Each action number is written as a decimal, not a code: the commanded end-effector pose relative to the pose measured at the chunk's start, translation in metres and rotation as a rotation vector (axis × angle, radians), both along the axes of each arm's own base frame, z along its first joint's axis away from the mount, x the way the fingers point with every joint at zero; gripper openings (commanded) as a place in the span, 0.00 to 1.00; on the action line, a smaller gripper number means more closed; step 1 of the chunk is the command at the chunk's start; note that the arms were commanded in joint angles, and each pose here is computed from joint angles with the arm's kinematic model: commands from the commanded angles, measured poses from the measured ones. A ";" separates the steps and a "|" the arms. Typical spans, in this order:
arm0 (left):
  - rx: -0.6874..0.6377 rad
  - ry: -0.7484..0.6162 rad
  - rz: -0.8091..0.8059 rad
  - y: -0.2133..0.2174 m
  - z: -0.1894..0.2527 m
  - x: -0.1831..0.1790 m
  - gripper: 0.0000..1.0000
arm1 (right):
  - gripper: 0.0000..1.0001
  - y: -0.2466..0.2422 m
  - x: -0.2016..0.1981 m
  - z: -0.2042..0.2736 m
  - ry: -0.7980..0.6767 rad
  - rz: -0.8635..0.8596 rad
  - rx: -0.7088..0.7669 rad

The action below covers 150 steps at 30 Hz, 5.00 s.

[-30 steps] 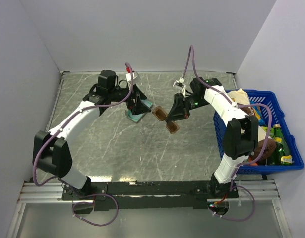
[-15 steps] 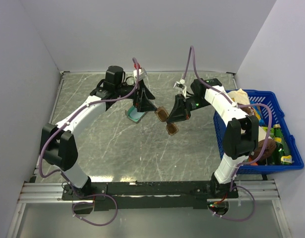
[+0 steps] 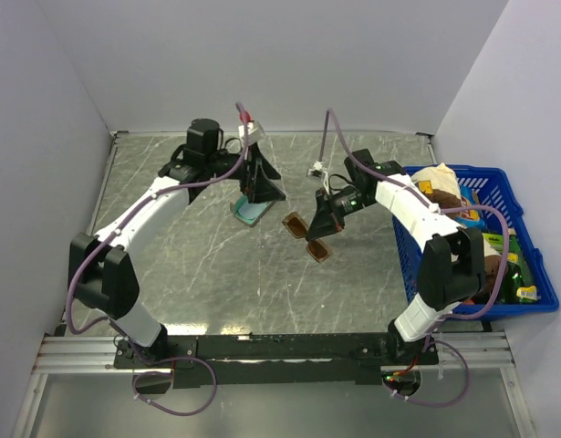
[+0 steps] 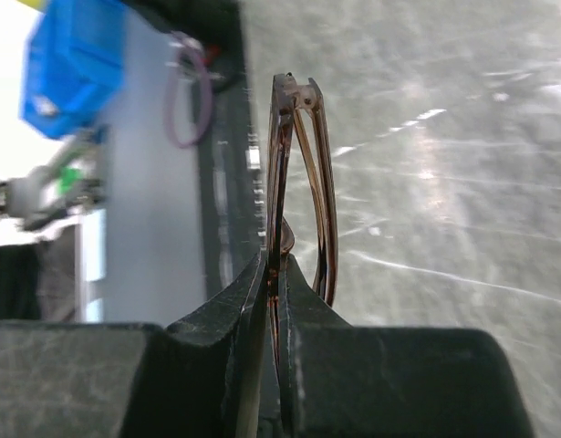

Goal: Organize the sunglasses
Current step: Place the sunglasses at the center of the board, then pick up the sunglasses from the center of the board.

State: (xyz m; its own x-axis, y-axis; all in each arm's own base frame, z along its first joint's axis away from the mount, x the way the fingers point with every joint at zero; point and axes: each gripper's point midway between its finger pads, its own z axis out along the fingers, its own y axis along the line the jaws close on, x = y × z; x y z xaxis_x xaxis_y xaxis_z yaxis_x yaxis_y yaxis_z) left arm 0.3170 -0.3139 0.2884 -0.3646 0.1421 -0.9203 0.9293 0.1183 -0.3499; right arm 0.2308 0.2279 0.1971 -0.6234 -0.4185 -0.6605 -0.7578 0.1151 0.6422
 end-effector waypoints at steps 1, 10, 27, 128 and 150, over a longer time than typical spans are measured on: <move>-0.037 -0.071 0.002 0.018 0.029 -0.005 0.97 | 0.00 0.004 0.030 0.000 -0.142 -0.076 -0.110; 0.022 -0.087 0.017 0.041 0.009 -0.001 0.96 | 0.00 -0.016 0.042 -0.049 -0.316 -0.013 -0.440; 0.060 -0.012 0.134 0.152 -0.039 -0.025 0.97 | 0.03 0.011 -0.032 -0.133 -0.237 0.665 -0.607; 0.354 -0.175 0.607 0.238 -0.034 -0.017 0.96 | 0.26 -0.004 0.031 -0.161 -0.869 0.341 -0.664; 0.479 -0.115 0.742 0.259 -0.091 -0.061 0.97 | 0.13 -0.001 0.042 -0.145 -0.920 0.266 -0.662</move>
